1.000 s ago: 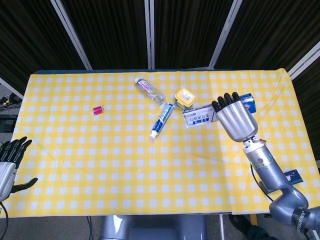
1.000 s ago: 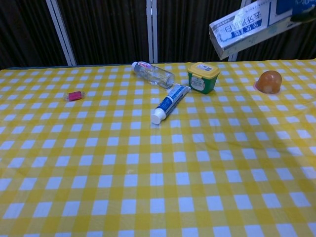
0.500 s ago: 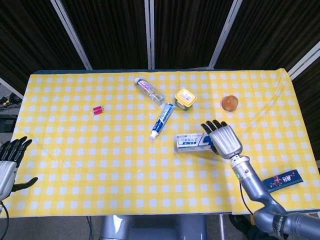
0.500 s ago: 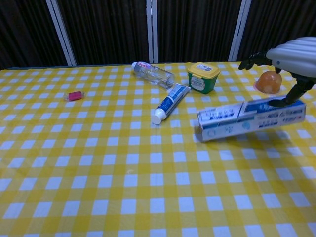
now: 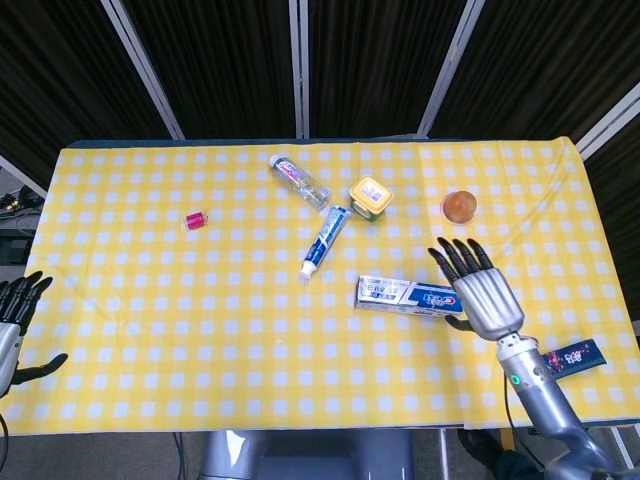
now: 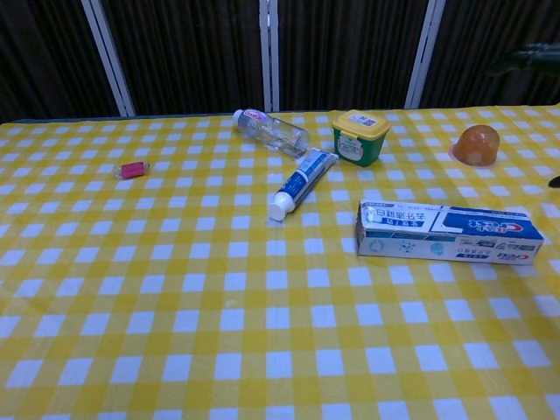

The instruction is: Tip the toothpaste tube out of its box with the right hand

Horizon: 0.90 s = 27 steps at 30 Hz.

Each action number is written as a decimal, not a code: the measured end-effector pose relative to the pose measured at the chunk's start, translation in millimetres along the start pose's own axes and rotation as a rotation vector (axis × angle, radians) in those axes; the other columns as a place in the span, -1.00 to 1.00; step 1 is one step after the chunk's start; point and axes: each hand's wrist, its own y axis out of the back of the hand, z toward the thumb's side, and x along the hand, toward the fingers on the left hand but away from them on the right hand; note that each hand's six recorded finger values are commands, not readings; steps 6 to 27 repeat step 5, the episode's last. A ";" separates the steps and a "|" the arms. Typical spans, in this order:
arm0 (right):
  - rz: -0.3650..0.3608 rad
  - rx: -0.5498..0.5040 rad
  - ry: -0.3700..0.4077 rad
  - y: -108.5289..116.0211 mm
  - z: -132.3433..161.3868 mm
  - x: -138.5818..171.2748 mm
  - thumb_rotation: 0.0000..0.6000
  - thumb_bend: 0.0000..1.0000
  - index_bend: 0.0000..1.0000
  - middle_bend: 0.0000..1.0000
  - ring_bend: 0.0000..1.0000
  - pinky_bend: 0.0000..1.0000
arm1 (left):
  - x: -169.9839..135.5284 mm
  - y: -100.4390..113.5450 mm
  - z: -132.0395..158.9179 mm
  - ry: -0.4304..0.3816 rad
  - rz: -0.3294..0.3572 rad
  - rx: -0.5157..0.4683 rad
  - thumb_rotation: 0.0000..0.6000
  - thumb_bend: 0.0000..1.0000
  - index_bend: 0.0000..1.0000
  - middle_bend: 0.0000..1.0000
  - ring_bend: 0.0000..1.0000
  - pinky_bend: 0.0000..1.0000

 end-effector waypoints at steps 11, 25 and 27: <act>-0.143 0.053 -0.030 21.0 -37.2 51.4 1.00 -1.00 -1.00 -1.00 -1.00 -1.00 | -3.5 -0.4 4.9 -0.018 0.005 0.009 1.00 -1.00 -1.00 -1.00 -1.00 -1.00; -0.143 0.053 -0.030 21.0 -37.2 51.4 1.00 -1.00 -1.00 -1.00 -1.00 -1.00 | -3.5 -0.4 4.9 -0.018 0.005 0.009 1.00 -1.00 -1.00 -1.00 -1.00 -1.00; -0.143 0.053 -0.030 21.0 -37.2 51.4 1.00 -1.00 -1.00 -1.00 -1.00 -1.00 | -3.5 -0.4 4.9 -0.018 0.005 0.009 1.00 -1.00 -1.00 -1.00 -1.00 -1.00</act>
